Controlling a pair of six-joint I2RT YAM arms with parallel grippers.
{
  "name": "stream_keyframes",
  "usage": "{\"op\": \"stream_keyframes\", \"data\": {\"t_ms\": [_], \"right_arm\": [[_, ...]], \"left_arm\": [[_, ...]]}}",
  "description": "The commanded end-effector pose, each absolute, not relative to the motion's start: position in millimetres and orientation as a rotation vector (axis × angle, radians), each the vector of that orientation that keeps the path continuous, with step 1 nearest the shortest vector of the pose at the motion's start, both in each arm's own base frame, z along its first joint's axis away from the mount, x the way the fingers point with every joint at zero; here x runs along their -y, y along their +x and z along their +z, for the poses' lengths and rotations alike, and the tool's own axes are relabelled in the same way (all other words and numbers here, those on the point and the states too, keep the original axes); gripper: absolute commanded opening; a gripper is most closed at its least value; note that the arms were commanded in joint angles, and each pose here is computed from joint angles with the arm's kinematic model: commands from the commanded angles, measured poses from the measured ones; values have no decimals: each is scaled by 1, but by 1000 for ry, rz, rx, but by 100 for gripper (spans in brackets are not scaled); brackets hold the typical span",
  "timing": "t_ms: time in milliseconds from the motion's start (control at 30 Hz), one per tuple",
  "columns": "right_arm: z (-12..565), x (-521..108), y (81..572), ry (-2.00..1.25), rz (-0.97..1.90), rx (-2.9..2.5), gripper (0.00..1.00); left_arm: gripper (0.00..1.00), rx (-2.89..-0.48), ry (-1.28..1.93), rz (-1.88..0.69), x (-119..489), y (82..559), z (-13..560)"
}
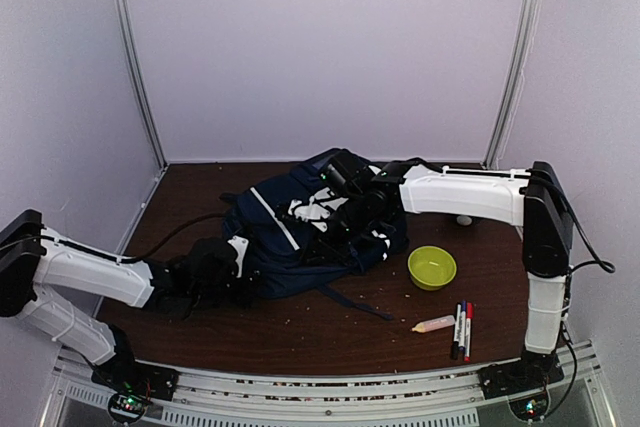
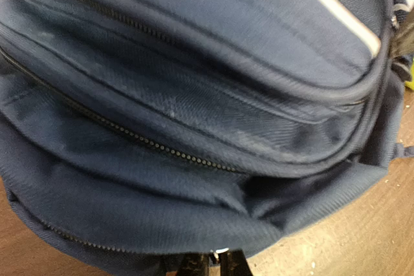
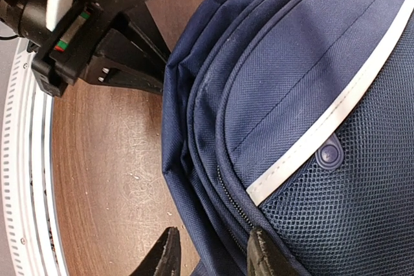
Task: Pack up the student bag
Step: Pick up the largest pocket of the bag from the student bag, then hold the largest pocket of the student bag.
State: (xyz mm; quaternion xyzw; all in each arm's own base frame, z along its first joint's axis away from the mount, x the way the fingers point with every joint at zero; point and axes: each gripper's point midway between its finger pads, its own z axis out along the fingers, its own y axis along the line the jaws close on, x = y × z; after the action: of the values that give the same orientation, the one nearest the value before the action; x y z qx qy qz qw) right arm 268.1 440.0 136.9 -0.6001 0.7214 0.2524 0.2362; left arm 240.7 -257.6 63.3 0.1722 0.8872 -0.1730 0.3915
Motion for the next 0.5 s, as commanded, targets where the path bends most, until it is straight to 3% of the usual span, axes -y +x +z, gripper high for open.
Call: {"op": "stream_keyframes", "data": {"t_ms": [0,467], "right_arm": [[128,-440,274,-1644,694,-1963,36],[123,-464,256,-1797,524,-1642,47]], "left_arm": [[0,-2197,404,-464,253,241,81],[0,-2117,535,-580,261,225,107]]}}
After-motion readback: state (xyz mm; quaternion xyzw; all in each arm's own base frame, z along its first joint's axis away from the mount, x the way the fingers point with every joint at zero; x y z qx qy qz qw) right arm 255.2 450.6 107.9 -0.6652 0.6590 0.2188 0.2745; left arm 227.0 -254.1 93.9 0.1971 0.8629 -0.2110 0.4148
